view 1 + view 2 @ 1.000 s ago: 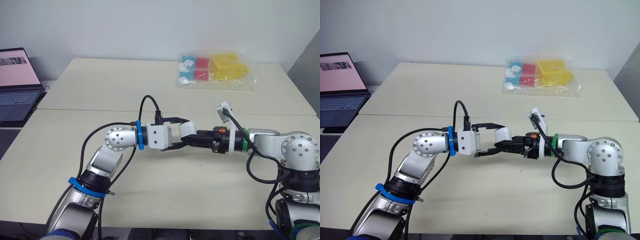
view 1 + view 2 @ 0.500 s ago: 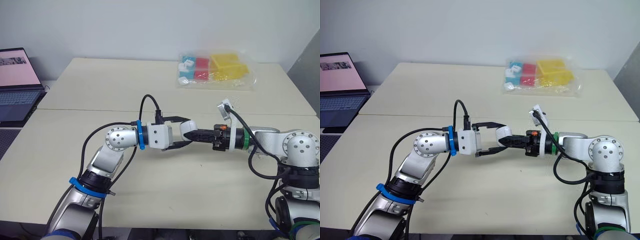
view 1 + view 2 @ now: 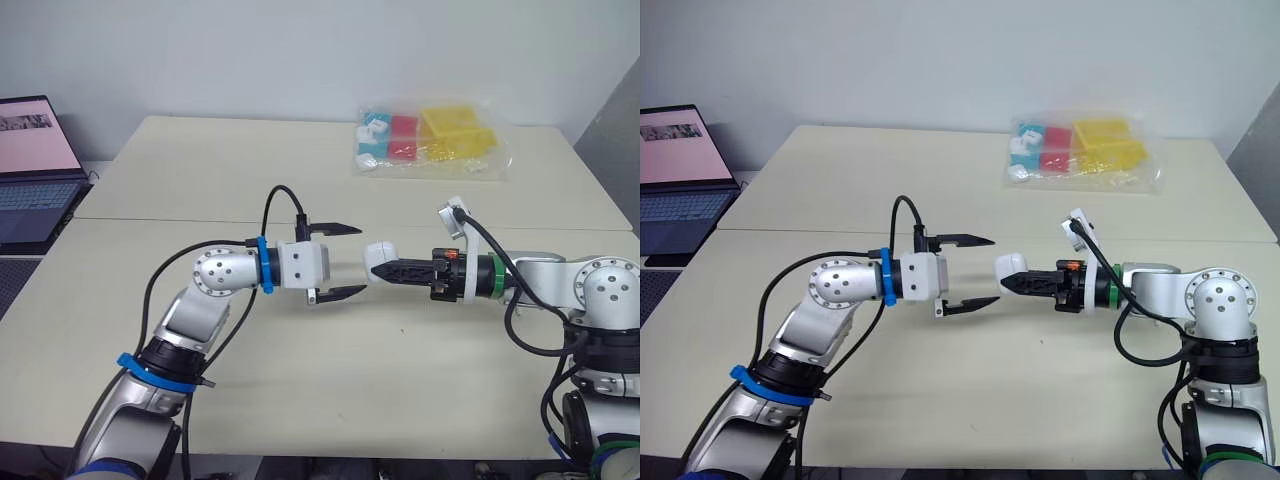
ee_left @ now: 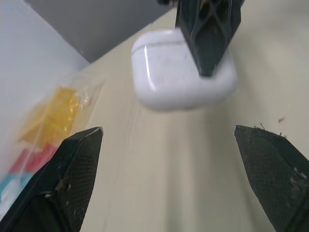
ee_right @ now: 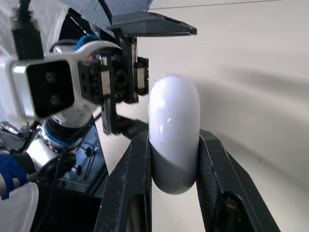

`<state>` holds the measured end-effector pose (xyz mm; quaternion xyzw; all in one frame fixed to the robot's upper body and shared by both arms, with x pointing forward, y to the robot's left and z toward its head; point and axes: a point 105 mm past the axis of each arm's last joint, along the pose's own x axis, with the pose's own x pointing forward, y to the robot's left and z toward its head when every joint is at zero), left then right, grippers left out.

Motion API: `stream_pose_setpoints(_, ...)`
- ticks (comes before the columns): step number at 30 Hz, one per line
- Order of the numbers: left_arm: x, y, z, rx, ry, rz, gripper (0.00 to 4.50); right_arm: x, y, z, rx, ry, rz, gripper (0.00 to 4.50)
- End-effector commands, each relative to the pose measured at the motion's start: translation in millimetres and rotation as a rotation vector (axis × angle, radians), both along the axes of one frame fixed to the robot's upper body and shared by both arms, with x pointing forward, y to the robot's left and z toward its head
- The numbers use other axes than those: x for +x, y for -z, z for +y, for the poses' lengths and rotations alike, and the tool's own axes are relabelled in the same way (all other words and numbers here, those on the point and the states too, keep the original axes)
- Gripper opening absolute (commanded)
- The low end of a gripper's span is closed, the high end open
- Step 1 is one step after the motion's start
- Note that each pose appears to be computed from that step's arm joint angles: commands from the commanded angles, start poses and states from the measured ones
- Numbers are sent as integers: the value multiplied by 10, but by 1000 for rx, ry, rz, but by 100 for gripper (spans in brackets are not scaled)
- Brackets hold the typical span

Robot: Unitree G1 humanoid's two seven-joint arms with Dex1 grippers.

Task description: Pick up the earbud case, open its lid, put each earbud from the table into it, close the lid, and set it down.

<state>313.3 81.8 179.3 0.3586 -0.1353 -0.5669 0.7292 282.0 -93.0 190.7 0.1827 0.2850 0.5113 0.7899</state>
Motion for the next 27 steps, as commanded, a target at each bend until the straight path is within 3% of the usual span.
stream_pose_setpoints(1,-23,-137,122,-19,-21,95,450,-47,-111,-69,-116,-53,-101,78)
stream_pose_setpoints(4,-53,-133,157,-29,-45,211,450,-52,-116,-133,-216,-86,-165,78)
stream_pose_setpoints(7,-201,-94,141,-23,-23,411,450,-56,-116,-210,-435,-182,-343,78)
stream_pose_setpoints(12,-342,-99,39,4,-1,573,450,6,-97,-263,-649,-343,-548,78)
stream_pose_setpoints(19,-247,-174,-209,-46,-70,592,450,93,-109,-110,-749,-483,-744,78)
stream_pose_setpoints(27,-186,-92,-317,0,-117,542,450,189,-100,-79,-888,-564,-883,78)
